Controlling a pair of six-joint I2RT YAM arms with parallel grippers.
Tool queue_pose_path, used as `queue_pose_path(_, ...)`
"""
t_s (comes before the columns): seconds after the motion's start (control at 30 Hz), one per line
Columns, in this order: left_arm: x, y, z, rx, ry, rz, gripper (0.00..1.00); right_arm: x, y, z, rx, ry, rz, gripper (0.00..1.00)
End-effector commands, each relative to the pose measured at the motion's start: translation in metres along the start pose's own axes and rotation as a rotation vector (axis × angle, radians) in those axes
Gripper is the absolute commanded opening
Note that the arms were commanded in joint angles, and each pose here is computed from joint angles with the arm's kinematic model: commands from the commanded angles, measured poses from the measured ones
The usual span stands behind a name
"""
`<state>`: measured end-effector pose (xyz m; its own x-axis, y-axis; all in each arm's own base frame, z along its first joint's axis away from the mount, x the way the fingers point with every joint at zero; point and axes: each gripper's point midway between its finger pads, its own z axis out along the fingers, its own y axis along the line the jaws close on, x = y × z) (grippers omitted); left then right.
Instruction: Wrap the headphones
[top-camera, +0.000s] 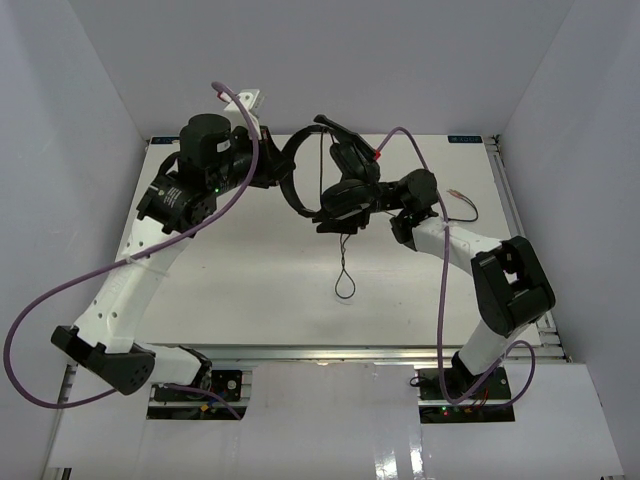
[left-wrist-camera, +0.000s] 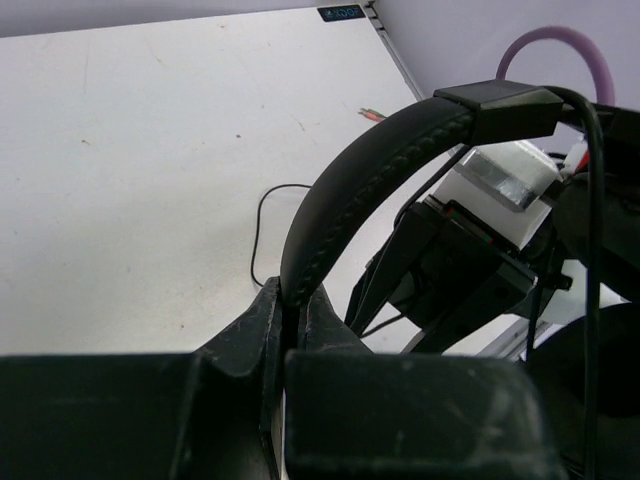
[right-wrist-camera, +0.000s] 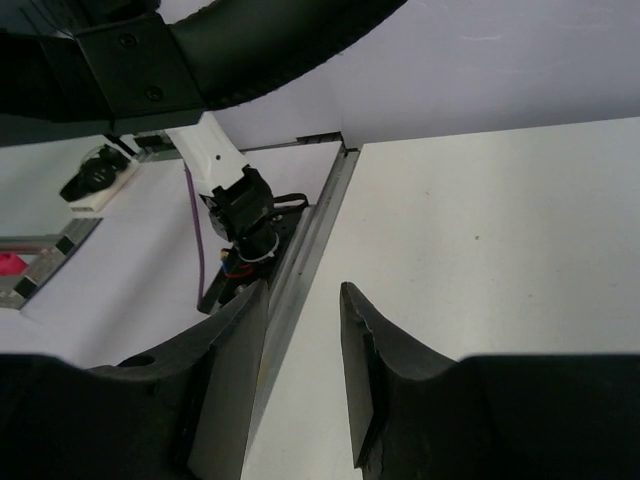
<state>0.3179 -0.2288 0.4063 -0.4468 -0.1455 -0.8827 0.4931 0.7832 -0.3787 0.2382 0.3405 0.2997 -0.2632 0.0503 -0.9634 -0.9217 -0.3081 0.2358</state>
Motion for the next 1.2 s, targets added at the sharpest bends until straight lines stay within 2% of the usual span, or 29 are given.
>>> queue_pose_path(0.0, -0.085, -0.019, -0.028, 0.0, -0.276, -0.032, 0.0, 0.005, 0.021, 0.0, -0.074, -0.032, 0.046, 0.41)
queue_pose_path(0.23, -0.121, -0.008, -0.037, -0.105, -0.377, -0.002, 0.0, 0.01, 0.045, 0.016, -0.095, -0.044, 0.031, 0.45)
queue_pose_path(0.43, -0.148, 0.004, -0.049, -0.196, -0.467, 0.009, 0.0, 0.014, 0.059, 0.017, -0.036, -0.078, 0.008, 0.52)
queue_pose_path(0.8, -0.171, 0.016, -0.061, -0.267, -0.568, -0.006, 0.0, 0.021, 0.064, 0.014, 0.021, -0.074, -0.014, 0.51)
queue_pose_path(0.93, -0.183, 0.034, -0.06, -0.343, -0.602, 0.004, 0.0, 0.024, 0.067, 0.014, 0.037, -0.046, -0.051, 0.5)
queue_pose_path(1.17, -0.192, 0.08, -0.033, -0.454, -0.606, -0.014, 0.0, 0.041, 0.066, 0.013, 0.058, 0.014, -0.028, 0.48)
